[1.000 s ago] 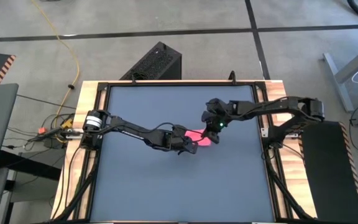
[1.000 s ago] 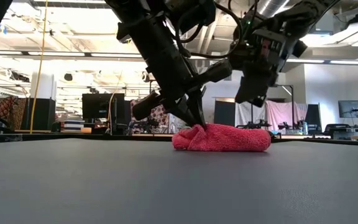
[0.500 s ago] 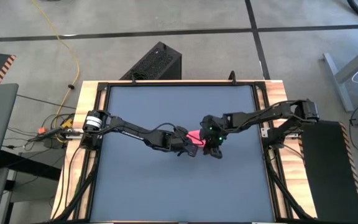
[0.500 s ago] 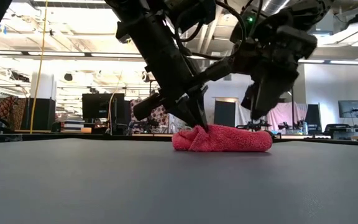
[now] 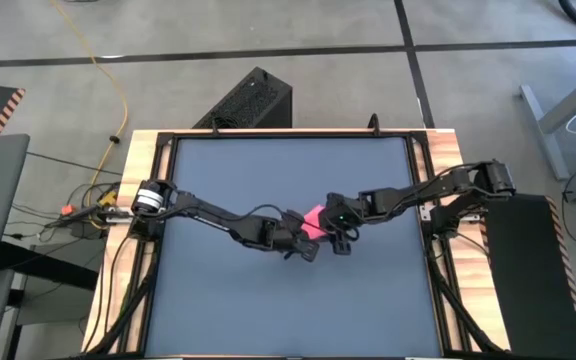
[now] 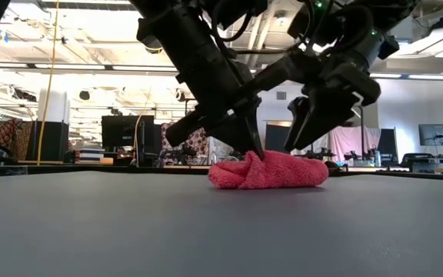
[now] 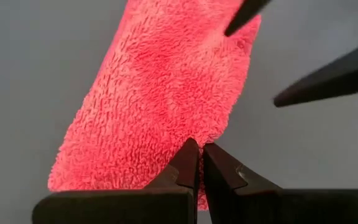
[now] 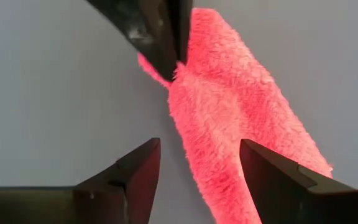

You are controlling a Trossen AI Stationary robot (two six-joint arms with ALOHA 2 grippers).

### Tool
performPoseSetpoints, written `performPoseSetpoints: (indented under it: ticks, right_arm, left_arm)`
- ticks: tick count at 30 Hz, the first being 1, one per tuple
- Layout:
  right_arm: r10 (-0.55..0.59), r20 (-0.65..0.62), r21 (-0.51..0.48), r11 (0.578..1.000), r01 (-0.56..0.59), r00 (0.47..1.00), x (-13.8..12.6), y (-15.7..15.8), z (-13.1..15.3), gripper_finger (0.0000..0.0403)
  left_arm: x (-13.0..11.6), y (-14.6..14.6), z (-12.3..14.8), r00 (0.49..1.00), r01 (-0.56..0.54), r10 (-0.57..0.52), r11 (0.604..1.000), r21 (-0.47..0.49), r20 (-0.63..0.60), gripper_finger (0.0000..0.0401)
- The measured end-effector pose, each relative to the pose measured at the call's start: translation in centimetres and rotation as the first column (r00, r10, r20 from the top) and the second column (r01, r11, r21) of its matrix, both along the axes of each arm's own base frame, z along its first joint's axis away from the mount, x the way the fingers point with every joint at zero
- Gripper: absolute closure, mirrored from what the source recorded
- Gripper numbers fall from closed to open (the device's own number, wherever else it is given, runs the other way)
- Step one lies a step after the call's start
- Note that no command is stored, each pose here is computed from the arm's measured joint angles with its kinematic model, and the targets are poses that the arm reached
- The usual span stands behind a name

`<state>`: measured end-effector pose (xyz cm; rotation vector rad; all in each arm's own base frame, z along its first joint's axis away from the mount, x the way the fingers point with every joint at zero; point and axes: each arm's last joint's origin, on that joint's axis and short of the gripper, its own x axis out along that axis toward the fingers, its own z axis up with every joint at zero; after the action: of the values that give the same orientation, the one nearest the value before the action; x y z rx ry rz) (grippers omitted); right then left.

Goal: Roll towel
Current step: Roll the pink towel

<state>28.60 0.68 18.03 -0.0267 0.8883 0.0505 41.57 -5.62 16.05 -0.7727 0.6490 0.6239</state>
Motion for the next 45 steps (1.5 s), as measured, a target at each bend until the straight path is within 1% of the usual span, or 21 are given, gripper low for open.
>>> performPoseSetpoints:
  ticks: [4,11,17,23,25,27,29,31,32,33,40,44,45]
  right_arm:
    - [-0.015,0.006,-0.021,1.000,0.015,1.000,0.1,-0.2,0.0,0.0174]
    - [-0.015,-0.024,-0.023,1.000,0.015,1.000,-0.1,-0.2,-0.2,0.0200]
    - [-0.019,-0.069,-0.021,1.000,0.018,0.997,-1.0,-0.3,-1.5,0.0213]
    - [-0.040,-0.068,-0.039,0.999,0.037,0.997,-1.2,-0.5,-1.8,0.0226]
    - [-0.047,-0.072,-0.039,0.998,0.044,0.996,-1.2,-0.6,-1.8,0.0242]
    - [-0.052,-0.079,-0.040,0.998,0.049,0.996,-1.3,-0.8,-1.9,0.0270]
    - [-0.055,-0.088,-0.040,0.998,0.051,0.995,-1.3,-0.9,-1.9,0.0309]
    - [-0.054,-0.098,-0.039,0.998,0.050,0.994,-1.4,-0.9,-2.0,0.0356]
    - [-0.046,-0.101,-0.032,0.999,0.043,0.994,-1.5,-0.8,-2.0,0.0376]
    - [-0.036,-0.104,-0.018,0.999,0.034,0.994,-1.5,-0.7,-2.0,0.0385]
    - [-0.033,-0.107,0.116,0.992,0.046,0.994,-1.5,-0.5,-1.8,0.0388]
    - [-0.027,-0.159,0.255,0.965,0.067,0.987,-1.5,-0.5,-1.2,0.0389]
    - [-0.031,-0.176,0.275,0.958,0.079,0.984,-1.5,-0.6,-1.0,0.0389]
  left_arm:
    - [0.0,-0.5,0.1,1.000,-0.002,0.002,1.000,-0.012,0.011,0.0401]
    - [0.0,-0.8,0.6,0.999,-0.011,0.012,1.000,-0.023,0.050,0.0401]
    - [-0.1,-0.7,1.4,0.997,-0.015,0.015,1.000,-0.007,0.071,0.0401]
    - [-0.1,-0.8,1.5,0.997,-0.008,0.010,1.000,-0.018,0.076,0.0401]
    - [0.0,-0.9,1.5,0.997,0.002,0.000,1.000,-0.029,0.079,0.0401]
    - [-0.1,-1.1,1.5,0.997,0.010,-0.007,0.999,-0.039,0.080,0.0401]
    - [-0.1,-1.4,1.5,0.996,0.016,-0.012,0.999,-0.043,0.087,0.0401]
    - [0.0,-1.7,1.6,0.995,0.020,-0.016,0.999,-0.047,0.097,0.0401]
    - [-0.1,-1.8,1.6,0.995,0.017,-0.012,0.999,-0.051,0.097,0.0401]
    - [-0.1,-1.9,1.6,0.995,0.015,-0.009,0.998,-0.054,0.097,0.0401]
    - [-0.3,-2.5,1.6,0.994,-0.011,0.018,0.998,-0.063,0.106,0.0401]
    - [-0.4,-3.0,1.6,0.993,-0.029,0.038,0.997,-0.076,0.114,0.0401]
    - [-0.5,-3.1,1.5,0.993,-0.035,0.044,0.996,-0.084,0.111,0.0401]
